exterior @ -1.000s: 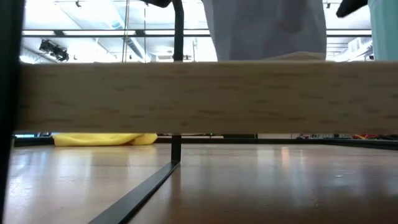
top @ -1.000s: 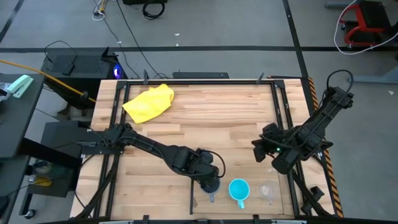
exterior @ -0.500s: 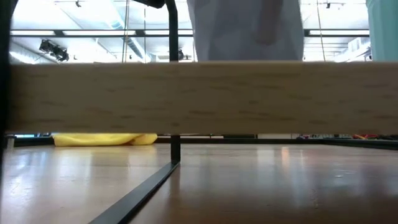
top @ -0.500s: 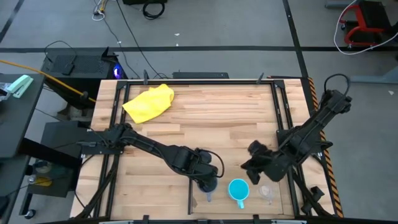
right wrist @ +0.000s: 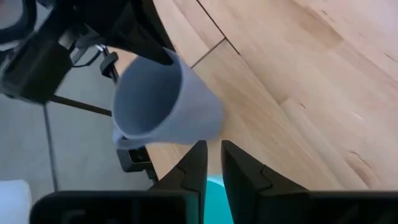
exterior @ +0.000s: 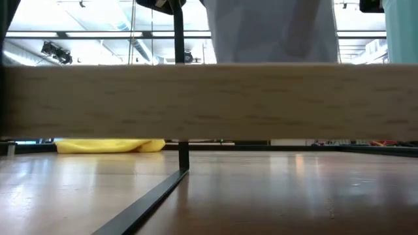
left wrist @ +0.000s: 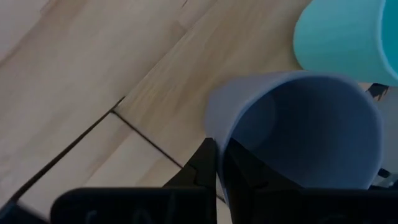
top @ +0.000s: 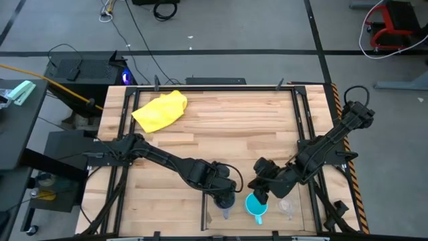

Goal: Stack small to large cups/mugs on shelf
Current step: Put the purple mug on the shelf

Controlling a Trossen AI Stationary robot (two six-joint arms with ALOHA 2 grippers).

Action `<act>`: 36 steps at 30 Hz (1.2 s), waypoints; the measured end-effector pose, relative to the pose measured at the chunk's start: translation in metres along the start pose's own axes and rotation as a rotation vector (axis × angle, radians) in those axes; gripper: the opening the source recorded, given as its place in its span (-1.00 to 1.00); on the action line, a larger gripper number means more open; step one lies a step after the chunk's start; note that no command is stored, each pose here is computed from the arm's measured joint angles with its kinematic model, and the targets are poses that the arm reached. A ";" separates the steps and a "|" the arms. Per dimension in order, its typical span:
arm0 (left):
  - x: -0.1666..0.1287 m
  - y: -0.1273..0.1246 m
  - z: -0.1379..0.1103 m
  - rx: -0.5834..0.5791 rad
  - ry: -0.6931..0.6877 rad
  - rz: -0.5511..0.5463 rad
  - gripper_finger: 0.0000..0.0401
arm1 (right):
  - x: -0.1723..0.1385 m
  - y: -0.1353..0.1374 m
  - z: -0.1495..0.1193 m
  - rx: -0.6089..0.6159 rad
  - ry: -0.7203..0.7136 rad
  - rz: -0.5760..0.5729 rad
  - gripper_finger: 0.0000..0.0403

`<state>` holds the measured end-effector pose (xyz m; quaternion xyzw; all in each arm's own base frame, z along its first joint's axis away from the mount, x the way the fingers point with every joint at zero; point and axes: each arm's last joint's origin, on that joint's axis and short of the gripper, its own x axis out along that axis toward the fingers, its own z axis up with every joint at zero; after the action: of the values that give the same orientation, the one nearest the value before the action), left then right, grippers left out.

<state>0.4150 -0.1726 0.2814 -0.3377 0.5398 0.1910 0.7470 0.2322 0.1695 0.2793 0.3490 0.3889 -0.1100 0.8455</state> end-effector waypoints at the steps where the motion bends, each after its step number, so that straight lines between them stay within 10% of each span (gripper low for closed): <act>1: 0.000 -0.001 0.000 0.000 -0.004 -0.007 -0.92 | 0.001 0.001 0.000 0.003 -0.001 0.006 -0.73; 36: 0.009 -0.007 0.004 0.047 -0.015 -0.055 -0.77 | 0.043 0.010 0.000 -0.067 0.070 0.064 -0.67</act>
<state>0.4249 -0.1754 0.2757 -0.3331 0.5290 0.1602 0.7638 0.2658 0.1804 0.2532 0.3365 0.4102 -0.0574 0.8457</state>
